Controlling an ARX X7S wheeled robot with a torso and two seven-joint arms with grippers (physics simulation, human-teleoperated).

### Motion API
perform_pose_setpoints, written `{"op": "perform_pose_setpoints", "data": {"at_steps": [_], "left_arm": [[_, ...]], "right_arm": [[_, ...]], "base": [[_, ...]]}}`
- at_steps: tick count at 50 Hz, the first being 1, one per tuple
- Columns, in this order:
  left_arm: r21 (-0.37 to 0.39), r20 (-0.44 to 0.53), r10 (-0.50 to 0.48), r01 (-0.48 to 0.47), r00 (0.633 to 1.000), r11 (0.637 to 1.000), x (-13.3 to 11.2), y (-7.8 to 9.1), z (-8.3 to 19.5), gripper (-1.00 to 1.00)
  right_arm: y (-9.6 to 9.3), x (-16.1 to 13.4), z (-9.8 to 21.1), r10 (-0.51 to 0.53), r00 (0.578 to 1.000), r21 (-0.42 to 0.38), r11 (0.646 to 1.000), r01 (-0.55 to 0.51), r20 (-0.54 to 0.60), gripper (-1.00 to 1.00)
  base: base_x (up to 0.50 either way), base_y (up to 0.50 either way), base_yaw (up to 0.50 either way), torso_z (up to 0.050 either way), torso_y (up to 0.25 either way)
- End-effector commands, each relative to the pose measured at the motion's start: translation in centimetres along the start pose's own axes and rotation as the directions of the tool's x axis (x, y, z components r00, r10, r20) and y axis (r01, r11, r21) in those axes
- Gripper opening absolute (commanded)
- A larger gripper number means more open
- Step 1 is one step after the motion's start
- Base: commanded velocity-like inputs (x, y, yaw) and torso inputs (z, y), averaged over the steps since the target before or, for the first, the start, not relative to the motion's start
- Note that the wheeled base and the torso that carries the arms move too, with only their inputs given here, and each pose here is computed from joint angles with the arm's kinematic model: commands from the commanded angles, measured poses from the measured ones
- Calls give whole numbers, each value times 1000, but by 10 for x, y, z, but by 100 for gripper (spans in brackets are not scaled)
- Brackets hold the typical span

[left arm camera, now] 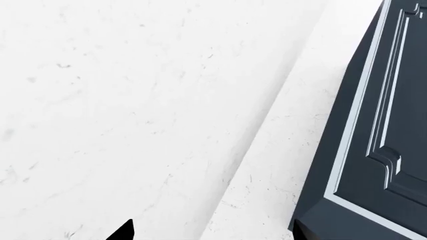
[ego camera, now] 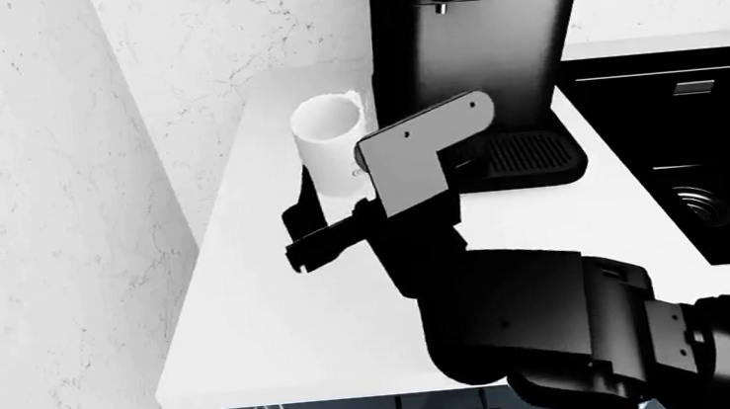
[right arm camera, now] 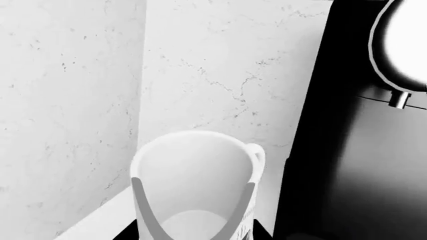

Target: Pick the mug from under the coffee machine dispenser and place it on the counter.

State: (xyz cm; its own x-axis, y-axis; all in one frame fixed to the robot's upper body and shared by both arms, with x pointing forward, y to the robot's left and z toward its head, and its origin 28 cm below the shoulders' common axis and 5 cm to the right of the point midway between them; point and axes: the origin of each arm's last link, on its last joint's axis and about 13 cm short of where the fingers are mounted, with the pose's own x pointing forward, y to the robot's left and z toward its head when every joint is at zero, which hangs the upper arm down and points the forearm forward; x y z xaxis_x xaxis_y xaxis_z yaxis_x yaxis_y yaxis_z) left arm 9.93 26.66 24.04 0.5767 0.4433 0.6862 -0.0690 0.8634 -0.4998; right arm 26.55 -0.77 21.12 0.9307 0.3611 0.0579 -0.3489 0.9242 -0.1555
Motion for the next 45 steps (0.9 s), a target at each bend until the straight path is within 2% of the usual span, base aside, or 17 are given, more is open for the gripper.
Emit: {"op": "perform_pose_setpoints", "data": {"at_steps": [1,23,45], "left_arm": [[2,0,0,0,1000,1000,-1,0,0,100],[2,0,0,0,1000,1000,0,0,0,100],[4,-2,0,0,1000,1000,-1,-1,-1,100]], "right_arm": [[2,-8,-9,44,999,-22,999,-44,4,-100],[10,-18,-22,94,995,-28,995,-94,-18,-100],[19,-26,-40,128,991,10,992,-127,-45,-100]], "base": [[0,0,0,0,0],[0,0,0,0,0],[0,0,0,0,0]]}}
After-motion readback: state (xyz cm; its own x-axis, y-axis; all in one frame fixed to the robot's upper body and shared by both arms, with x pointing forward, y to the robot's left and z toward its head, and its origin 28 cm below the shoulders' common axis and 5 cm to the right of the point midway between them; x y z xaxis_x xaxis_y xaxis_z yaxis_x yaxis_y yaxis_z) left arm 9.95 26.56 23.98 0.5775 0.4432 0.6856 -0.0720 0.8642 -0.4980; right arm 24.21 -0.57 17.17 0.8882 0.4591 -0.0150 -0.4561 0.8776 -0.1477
